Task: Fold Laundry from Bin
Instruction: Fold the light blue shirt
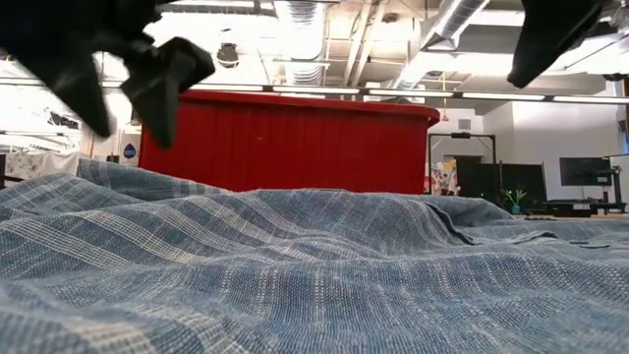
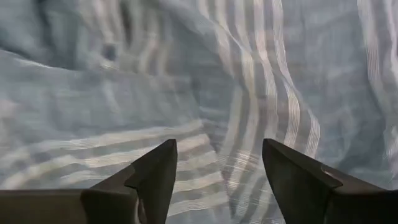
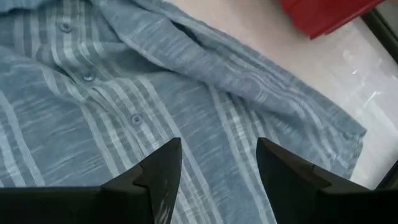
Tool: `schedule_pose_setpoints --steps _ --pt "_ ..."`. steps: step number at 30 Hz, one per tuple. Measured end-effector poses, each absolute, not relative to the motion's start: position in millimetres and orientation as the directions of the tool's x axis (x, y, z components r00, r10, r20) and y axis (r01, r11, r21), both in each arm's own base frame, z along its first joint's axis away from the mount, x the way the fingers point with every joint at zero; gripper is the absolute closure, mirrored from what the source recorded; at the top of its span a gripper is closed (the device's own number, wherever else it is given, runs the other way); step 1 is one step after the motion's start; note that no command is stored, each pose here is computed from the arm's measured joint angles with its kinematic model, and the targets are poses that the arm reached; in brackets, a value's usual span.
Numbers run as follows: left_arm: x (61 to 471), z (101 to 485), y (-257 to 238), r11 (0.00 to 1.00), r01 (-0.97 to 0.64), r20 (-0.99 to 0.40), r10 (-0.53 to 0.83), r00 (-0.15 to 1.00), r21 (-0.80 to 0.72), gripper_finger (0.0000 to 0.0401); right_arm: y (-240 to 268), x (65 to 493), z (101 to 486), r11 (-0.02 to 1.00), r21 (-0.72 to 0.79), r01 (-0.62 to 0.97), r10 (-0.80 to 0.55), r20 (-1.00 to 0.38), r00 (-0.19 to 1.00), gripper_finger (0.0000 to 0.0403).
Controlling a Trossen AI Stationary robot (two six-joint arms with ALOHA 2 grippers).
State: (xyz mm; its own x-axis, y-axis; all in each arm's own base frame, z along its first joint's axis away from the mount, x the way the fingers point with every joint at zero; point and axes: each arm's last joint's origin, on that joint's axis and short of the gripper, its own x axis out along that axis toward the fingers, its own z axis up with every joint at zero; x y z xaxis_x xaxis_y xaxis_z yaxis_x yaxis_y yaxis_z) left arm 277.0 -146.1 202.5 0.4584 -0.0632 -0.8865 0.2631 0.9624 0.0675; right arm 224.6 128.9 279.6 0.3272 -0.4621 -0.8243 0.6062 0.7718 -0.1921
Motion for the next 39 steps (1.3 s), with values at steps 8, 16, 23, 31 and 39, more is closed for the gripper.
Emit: schedule_pose_setpoints --steps 8,16,23,31,39 --pt "283.3 165.9 -149.8 0.959 0.247 -0.932 0.042 0.36 0.138 0.0172 136.8 219.7 278.7 0.76 -0.165 0.628 -0.455 -0.825 0.335 0.0171" --pt "284.7 160.5 -142.0 0.971 0.172 -0.938 0.103 0.331 0.167 0.0199 144.6 215.3 278.7 0.759 -0.131 0.637 -0.44 -0.825 0.354 0.0171" --pt "289.3 158.9 -129.3 0.988 0.093 -0.952 0.088 0.293 0.12 0.031 161.0 210.5 278.9 0.8 -0.071 0.596 -0.384 -0.823 0.418 0.0171" --pt "293.5 188.3 -119.9 0.998 0.007 -0.977 0.054 0.207 0.056 0.0398 184.0 200.0 277.4 0.848 -0.016 0.529 -0.313 -0.822 0.477 0.0193" --pt "300.5 268.8 -92.2 0.93 0.066 -0.911 0.337 0.236 0.362 0.0401 204.2 204.7 251.1 0.848 -0.069 0.526 -0.331 -0.843 0.423 0.0224"
